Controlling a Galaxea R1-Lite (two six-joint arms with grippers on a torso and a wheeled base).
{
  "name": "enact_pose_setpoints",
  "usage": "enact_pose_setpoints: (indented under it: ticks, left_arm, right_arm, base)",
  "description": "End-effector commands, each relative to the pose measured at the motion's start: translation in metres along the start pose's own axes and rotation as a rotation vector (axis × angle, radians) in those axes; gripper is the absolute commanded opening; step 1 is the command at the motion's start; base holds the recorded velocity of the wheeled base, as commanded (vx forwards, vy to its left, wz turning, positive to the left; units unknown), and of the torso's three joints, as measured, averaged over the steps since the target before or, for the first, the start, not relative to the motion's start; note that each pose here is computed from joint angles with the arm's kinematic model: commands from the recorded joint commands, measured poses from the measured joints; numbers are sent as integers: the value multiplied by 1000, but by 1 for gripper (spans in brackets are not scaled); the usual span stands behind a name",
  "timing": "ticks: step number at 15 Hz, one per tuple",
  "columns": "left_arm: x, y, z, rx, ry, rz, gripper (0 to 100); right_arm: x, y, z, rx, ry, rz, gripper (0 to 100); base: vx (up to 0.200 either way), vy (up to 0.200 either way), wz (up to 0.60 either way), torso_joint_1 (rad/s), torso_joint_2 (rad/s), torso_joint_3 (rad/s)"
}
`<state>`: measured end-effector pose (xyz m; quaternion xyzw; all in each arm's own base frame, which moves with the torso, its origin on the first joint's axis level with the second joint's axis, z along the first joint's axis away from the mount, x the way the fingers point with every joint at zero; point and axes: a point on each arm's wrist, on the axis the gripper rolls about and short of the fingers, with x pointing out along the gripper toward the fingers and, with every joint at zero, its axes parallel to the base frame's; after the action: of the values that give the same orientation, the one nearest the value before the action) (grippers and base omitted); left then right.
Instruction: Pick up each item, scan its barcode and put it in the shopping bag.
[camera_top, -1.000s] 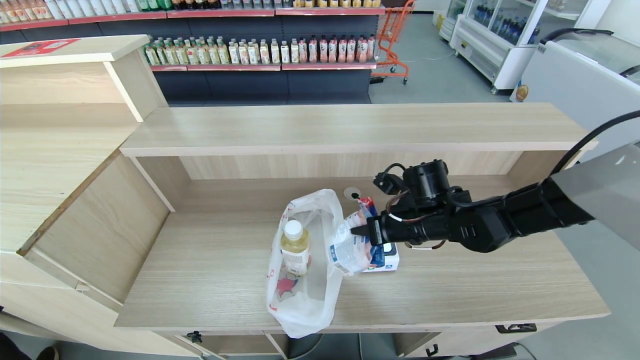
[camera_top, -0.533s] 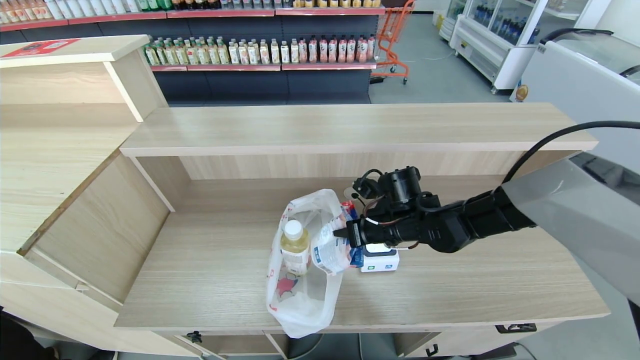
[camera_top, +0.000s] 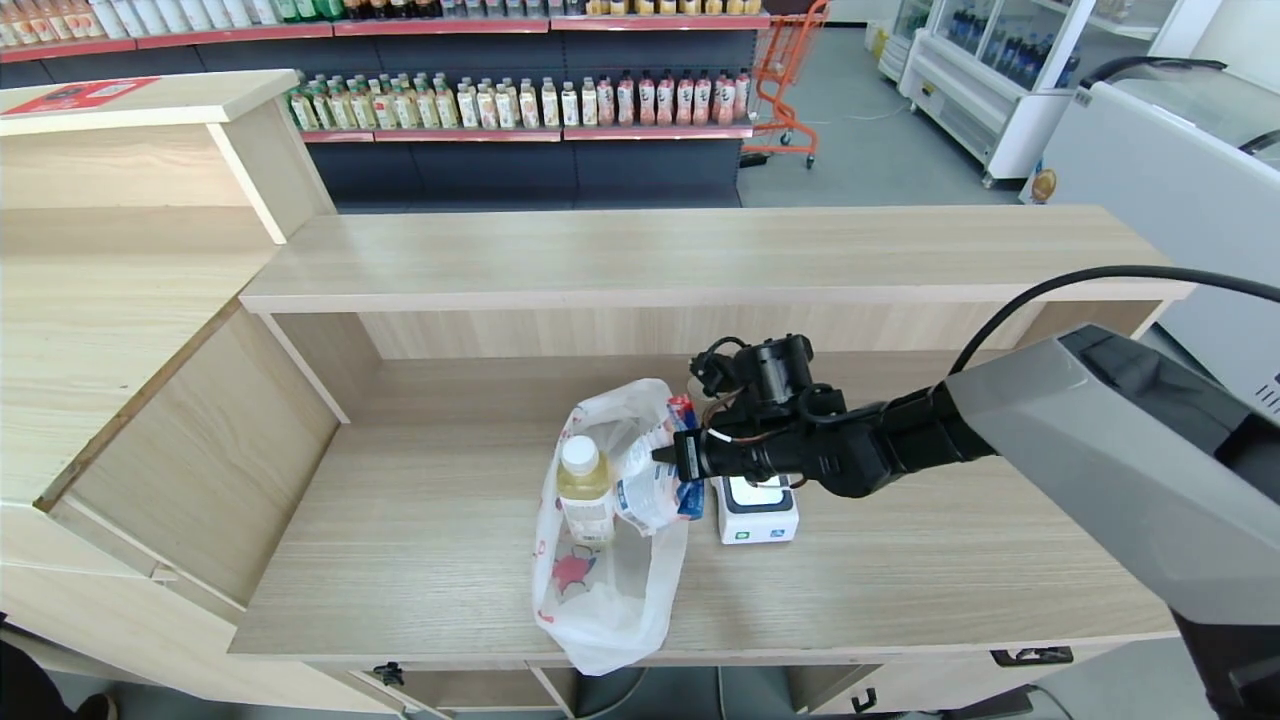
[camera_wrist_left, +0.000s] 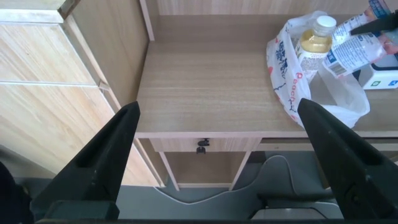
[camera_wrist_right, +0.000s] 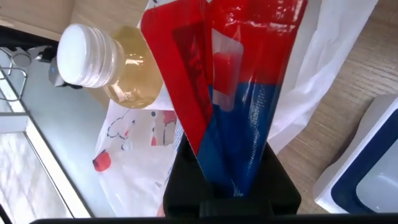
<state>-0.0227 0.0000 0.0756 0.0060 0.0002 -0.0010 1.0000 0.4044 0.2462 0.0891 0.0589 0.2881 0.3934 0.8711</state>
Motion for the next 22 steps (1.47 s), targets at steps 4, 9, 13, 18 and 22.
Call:
enact_pose_setpoints:
  ticks: [4, 9, 13, 18, 22]
  left_arm:
    - [0, 0, 0, 0, 0, 2, 100]
    - [0, 0, 0, -1, 0, 0, 100]
    - [0, 0, 0, 0, 0, 0, 100]
    - [0, 0, 0, 0, 0, -1, 100]
    - [0, 0, 0, 0, 0, 2, 100]
  right_arm:
    - [19, -10, 0, -1, -21, -23, 0]
    - [32, -20, -16, -37, 10, -89, 0]
    - [38, -22, -16, -65, -40, -110, 0]
    - [41, -21, -10, -78, -87, -45, 100]
    - [40, -25, -1, -99, -160, -28, 100]
  base:
    - [0, 0, 0, 0, 0, 0]
    - [0, 0, 0, 0, 0, 0]
    - [0, 0, 0, 0, 0, 0]
    - [0, 0, 0, 0, 0, 0]
    - [0, 0, 0, 0, 0, 0]
